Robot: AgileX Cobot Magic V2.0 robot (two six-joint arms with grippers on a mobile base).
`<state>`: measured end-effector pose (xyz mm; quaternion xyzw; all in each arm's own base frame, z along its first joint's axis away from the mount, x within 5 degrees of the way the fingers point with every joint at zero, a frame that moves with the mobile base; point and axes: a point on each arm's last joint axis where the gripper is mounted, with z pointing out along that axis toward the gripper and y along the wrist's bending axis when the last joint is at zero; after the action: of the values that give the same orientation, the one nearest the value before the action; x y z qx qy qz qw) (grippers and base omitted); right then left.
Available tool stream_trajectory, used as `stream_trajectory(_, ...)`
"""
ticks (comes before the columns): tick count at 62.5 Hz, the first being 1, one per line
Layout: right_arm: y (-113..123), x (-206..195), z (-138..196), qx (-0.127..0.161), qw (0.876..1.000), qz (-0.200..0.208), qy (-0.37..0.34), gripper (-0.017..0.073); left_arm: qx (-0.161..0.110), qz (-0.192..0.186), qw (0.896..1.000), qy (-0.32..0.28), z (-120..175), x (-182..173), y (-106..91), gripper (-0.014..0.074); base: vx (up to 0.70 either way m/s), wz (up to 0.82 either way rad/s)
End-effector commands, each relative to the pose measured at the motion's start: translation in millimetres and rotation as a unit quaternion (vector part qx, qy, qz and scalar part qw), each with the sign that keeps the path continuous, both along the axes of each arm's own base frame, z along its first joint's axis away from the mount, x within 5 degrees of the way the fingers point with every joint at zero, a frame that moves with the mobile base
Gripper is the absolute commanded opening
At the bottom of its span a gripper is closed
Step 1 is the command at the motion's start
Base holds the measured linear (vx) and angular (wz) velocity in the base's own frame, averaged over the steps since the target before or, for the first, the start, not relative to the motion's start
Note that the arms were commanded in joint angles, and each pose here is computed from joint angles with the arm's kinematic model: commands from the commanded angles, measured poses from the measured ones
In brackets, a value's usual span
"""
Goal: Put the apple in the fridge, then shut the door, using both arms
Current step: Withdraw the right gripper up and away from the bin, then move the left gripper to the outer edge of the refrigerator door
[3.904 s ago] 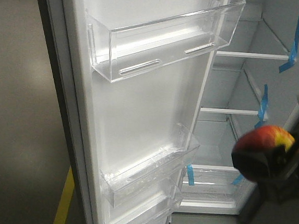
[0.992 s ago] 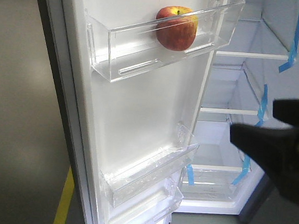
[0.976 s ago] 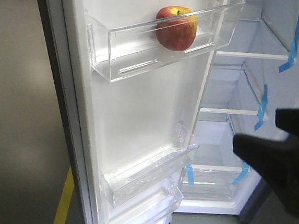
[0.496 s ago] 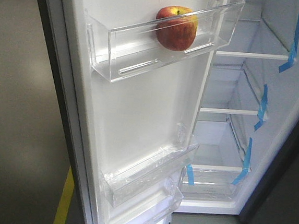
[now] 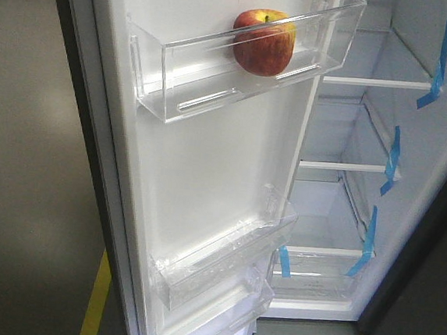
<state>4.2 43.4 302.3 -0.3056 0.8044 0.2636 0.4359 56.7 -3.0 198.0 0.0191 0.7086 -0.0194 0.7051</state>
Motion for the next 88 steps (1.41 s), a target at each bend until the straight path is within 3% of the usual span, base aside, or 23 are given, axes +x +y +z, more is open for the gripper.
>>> stream_trajectory(1,2,2,10,0.026,1.000,-0.004,-0.018,0.0566,-0.006,-0.002,0.999,-0.032,0,-1,-0.3,-0.0006,0.00,0.00)
stream_trajectory(10,2,2,10,0.026,1.000,-0.004,-0.018,0.0566,-0.009,-0.003,0.999,-0.039,1,-1,-0.4,-0.0006,0.00,0.00)
stream_trajectory(17,2,2,10,0.026,1.000,-0.004,-0.018,0.0566,-0.050,-0.006,0.997,-0.065,7,-1,-0.5,-0.0006,0.00,0.00)
stream_trajectory(24,2,2,10,0.026,1.000,-0.004,-0.018,0.0566,-0.075,-0.015,0.988,-0.137,21,-4,-0.9,-0.0006,0.00,0.00)
stream_trajectory(30,2,2,10,0.026,1.000,-0.004,-0.018,0.0566,-0.084,-0.017,0.981,-0.174,40,-8,-0.3,-0.0006,0.00,0.00)
stream_trajectory(38,2,2,10,0.026,1.000,-0.004,-0.018,0.0566,-0.068,-0.013,0.984,-0.164,75,-11,0.0,-0.0006,0.00,0.00)
stream_trajectory(51,2,2,10,0.026,1.000,-0.004,-0.018,0.0566,-0.045,-0.004,0.996,-0.079,131,6,-0.5,-0.0006,0.00,0.00)
stream_trajectory(63,2,2,10,0.026,1.000,-0.004,-0.018,0.0566,-0.016,0.011,0.998,0.057,161,48,-1.0,-0.0006,0.00,0.00)
stream_trajectory(75,2,2,10,0.026,1.000,-0.004,-0.018,0.0566,-0.001,0.021,0.984,0.179,173,98,-2.3,-0.0006,0.00,0.00)
stream_trajectory(88,2,2,10,0.026,1.000,-0.004,-0.018,0.0566,0.014,0.026,0.953,0.302,164,164,-5.2,-0.0006,0.00,0.00)
